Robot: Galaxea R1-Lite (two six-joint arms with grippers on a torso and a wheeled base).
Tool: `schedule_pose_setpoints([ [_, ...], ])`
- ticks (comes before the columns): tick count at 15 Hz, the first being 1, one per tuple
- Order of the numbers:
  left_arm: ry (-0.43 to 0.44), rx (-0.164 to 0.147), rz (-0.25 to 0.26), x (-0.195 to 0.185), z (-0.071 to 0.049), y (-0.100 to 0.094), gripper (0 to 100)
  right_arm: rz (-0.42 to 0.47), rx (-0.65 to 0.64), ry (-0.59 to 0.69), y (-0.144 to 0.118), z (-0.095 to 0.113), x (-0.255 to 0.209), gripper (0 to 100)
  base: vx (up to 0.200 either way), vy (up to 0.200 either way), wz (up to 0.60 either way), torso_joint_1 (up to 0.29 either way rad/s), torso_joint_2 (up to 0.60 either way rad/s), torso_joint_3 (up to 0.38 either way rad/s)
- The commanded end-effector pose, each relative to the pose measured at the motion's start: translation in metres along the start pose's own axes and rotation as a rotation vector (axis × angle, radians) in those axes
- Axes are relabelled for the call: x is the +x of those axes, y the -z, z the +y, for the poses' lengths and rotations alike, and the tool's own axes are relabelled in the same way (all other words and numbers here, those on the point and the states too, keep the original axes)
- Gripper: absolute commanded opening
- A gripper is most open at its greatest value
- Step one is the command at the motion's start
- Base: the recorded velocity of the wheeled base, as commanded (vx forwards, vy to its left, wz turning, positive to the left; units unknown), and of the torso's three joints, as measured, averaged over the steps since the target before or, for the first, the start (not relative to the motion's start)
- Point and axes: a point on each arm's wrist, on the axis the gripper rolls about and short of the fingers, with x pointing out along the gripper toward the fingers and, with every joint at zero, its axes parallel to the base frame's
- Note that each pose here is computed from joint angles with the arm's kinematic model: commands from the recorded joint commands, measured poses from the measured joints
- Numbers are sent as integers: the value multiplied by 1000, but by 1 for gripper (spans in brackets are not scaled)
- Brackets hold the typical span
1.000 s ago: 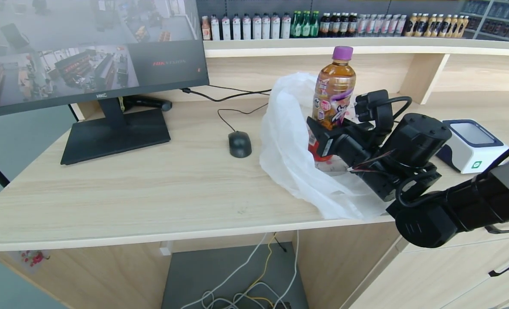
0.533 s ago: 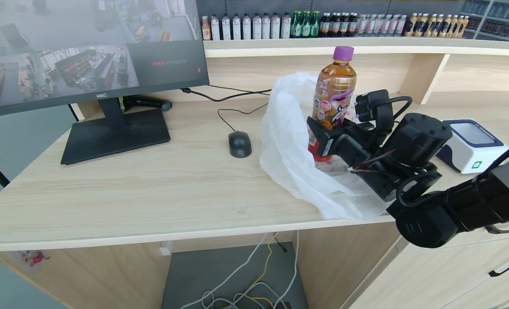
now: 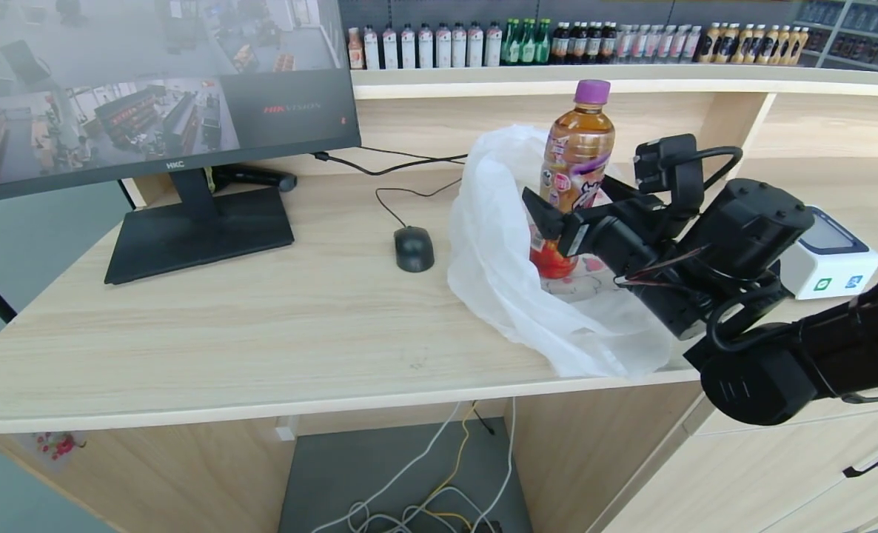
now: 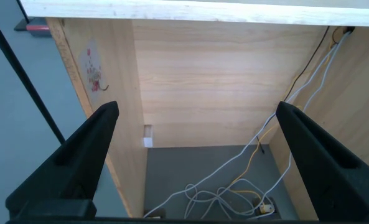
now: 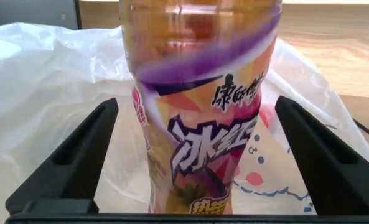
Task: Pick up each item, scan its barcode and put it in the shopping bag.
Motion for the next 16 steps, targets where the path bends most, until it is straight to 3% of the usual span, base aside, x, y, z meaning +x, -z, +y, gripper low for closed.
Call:
schedule_pose_setpoints([
  [1, 0, 0, -1, 0, 0, 0, 100, -42, 2, 3, -19, -2, -5, 100, 0, 0, 0, 0, 0, 0],
  [6, 0, 0, -1, 0, 0, 0, 100, -96, -14, 13, -46, -7, -45, 100, 0, 0, 0, 0, 0, 0],
  [10, 0, 0, -1, 0, 0, 0, 100, -112, -8, 13, -50, -9, -77, 100, 0, 0, 0, 0, 0, 0],
  [16, 0, 0, -1, 0, 0, 0, 100, -109, -6, 11, -47, -9, -83, 100, 0, 0, 0, 0, 0, 0],
])
